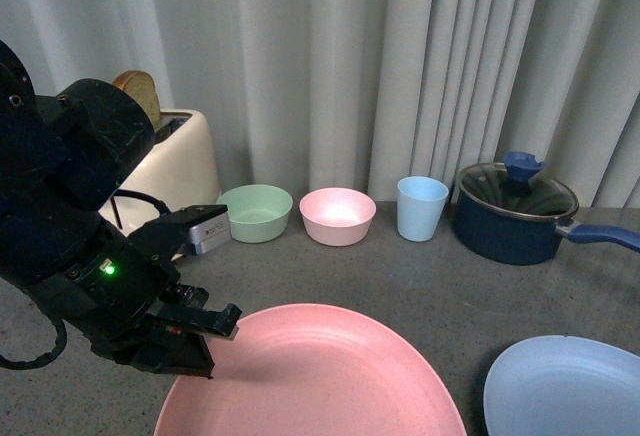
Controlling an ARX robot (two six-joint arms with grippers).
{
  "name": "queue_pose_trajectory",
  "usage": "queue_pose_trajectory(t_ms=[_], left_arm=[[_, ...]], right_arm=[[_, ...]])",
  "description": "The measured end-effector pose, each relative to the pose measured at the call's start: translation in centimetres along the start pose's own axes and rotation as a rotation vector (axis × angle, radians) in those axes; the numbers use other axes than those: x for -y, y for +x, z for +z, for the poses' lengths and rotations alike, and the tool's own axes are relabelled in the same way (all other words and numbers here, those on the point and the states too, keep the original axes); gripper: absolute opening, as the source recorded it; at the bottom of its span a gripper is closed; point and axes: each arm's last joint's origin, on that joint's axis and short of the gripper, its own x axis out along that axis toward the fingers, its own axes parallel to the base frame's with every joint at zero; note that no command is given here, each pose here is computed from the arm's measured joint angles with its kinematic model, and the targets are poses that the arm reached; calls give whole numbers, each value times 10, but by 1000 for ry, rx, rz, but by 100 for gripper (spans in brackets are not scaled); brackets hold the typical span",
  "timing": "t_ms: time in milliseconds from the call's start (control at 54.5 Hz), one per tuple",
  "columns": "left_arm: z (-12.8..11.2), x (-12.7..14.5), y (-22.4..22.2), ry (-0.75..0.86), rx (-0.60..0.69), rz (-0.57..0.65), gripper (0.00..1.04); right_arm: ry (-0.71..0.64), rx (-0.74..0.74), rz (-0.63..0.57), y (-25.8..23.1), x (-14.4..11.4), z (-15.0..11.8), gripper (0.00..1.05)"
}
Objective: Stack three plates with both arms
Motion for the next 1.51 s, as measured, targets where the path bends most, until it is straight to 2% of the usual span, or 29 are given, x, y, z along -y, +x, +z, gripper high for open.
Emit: queue_pose_trajectory(t_ms=[349,496,569,587,698,808,844,936,1028,1065,1138,1175,1248,1340,1432,1505], left_arm=[[8,-5,10,-23,-6,38,4],[10,-5,4,-72,10,-31,40],[17,-9,-11,-107,86,-68,58],[17,-9,-13,-112,96,-72,59],[26,-17,-47,-153,298,-51,79],[17,-19,-82,-124,553,102,98],[14,-18,-89,-115,596,128,99],[11,-15,-98,-99,641,137,98],[8,-15,-95,-101,629,136,98],[7,-14,-87,-91,660,198,95],[-10,-15,-80,-84,884,424,81],[-19,-15,-80,-91,950,477,75],[-48,-10,-97,-82,1131,530,56],[-67,-5,-109,-79,1177,545,39],[-94,0,-109,-74,1151,535,18],[-107,4,-109,-70,1142,530,6]], right_arm=[[0,0,0,0,0,0,97],[0,0,0,0,0,0,97],[0,0,0,0,0,0,97],[0,0,0,0,0,0,97],[0,0,0,0,0,0,97],[0,0,0,0,0,0,97],[0,0,0,0,0,0,97],[0,0,0,0,0,0,97],[0,0,0,0,0,0,97],[0,0,0,0,0,0,97],[0,0,1,0,0,0,97],[0,0,0,0,0,0,97],[0,0,0,0,0,0,97],[0,0,0,0,0,0,97],[0,0,0,0,0,0,97],[0,0,0,0,0,0,97]])
